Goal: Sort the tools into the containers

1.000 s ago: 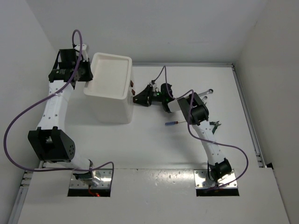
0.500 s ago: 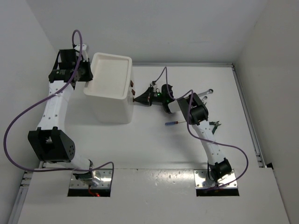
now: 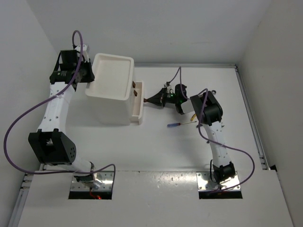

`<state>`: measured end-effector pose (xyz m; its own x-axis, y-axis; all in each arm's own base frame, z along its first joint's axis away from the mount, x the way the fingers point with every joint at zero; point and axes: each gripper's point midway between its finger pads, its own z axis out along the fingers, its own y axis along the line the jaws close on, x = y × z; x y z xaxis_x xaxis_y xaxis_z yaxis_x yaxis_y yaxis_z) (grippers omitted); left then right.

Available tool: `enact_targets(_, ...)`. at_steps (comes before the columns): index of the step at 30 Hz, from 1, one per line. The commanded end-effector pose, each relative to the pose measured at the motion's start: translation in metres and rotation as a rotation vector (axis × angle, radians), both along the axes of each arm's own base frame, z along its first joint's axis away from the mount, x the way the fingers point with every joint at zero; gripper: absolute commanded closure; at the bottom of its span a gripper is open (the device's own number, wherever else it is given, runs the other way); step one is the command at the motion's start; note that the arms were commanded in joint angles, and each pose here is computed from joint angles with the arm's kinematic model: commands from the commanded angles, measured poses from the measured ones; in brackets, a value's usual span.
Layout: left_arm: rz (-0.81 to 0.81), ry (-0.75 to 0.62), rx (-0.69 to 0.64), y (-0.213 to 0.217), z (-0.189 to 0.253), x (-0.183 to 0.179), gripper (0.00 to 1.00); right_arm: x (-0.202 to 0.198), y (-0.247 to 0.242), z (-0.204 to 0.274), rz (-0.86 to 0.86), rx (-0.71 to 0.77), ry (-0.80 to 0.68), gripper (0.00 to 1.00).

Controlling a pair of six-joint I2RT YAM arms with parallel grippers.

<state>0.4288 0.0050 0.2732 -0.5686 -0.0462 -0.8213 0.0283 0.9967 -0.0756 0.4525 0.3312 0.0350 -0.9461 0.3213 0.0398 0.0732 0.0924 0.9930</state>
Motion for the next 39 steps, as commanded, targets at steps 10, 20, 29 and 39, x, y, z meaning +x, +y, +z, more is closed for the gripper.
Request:
enact_targets(10, 0.005, 0.037, -0.095, -0.014, -0.015, 0.004, 1.00, 0.015, -0.070, 0.012, -0.068, -0.091, -0.088, 1.00)
enact_targets(20, 0.018, 0.038, -0.097, -0.013, -0.017, 0.004, 1.00, 0.007, -0.118, -0.002, -0.095, -0.171, -0.069, 1.00)
enact_targets(29, 0.017, 0.029, -0.097, -0.013, -0.015, 0.006, 1.00, -0.006, -0.124, 0.004, -0.042, -0.220, -0.113, 0.45)
enact_targets(39, -0.053, -0.003, -0.096, -0.024, -0.007, 0.007, 0.63, 0.002, -0.142, 0.080, -0.030, -0.306, -0.352, 0.42)
